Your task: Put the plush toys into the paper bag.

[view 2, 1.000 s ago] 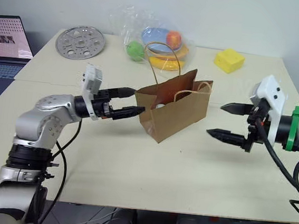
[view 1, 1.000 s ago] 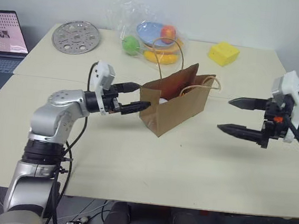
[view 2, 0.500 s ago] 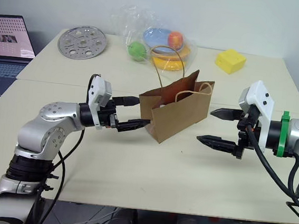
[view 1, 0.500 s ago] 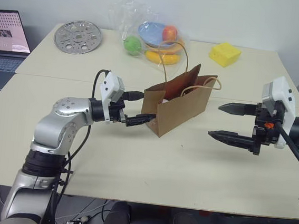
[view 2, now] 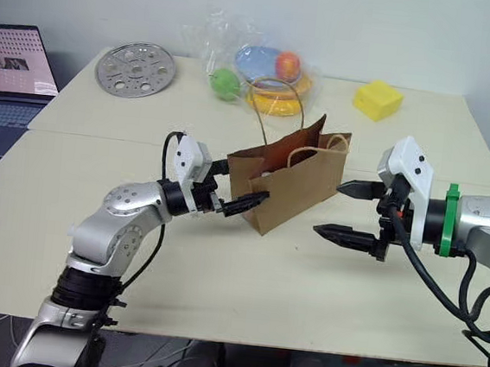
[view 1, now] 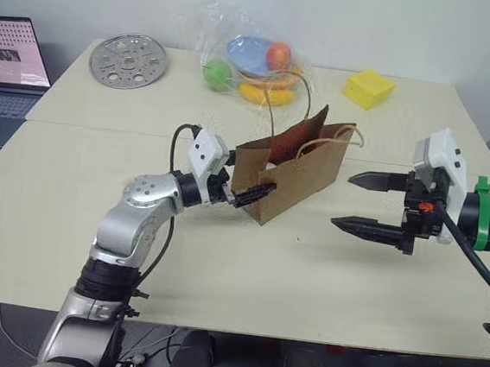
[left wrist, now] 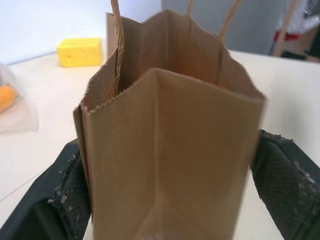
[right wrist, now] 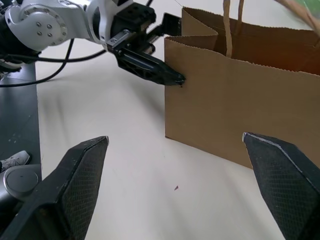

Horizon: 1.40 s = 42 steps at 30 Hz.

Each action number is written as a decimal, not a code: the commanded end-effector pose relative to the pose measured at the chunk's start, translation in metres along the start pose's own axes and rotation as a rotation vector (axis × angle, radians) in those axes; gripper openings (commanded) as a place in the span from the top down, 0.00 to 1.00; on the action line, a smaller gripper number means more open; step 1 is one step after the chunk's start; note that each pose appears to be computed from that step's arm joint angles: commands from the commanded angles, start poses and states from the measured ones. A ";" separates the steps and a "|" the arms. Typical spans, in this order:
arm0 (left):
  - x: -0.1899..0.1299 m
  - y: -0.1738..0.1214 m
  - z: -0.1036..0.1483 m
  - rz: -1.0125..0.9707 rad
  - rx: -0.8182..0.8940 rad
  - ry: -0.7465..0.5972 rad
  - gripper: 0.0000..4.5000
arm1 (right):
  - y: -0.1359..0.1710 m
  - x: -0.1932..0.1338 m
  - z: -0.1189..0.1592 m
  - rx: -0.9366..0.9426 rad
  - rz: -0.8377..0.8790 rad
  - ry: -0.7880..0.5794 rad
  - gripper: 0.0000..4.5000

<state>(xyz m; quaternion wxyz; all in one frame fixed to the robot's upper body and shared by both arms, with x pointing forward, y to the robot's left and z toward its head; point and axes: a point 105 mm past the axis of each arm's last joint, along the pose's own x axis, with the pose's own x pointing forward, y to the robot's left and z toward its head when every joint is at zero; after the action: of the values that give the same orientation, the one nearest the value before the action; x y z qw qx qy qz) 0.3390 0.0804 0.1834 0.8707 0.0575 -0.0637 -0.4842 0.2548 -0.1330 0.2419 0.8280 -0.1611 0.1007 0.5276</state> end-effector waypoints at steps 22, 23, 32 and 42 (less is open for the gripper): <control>0.002 0.004 0.009 -0.090 0.073 -0.056 0.99 | 0.006 -0.010 0.022 -0.261 -0.108 -0.157 0.00; 0.000 0.003 0.010 -0.114 0.076 -0.051 0.99 | 0.005 -0.012 0.021 -0.258 -0.118 -0.155 0.00; 0.000 0.000 0.019 -0.493 0.125 0.048 0.99 | 0.004 -0.085 -0.002 -0.143 -0.309 0.017 0.00; 0.018 0.005 0.000 -0.552 0.148 0.096 0.99 | 0.017 -0.082 -0.013 -0.117 -0.335 0.031 0.00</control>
<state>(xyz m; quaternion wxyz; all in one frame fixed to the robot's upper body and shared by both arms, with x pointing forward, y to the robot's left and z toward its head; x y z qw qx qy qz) 0.3480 0.0666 0.1818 0.7003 0.1420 -0.0368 -0.6986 0.2069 -0.2025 0.2502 0.8927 -0.2225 0.0657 0.3863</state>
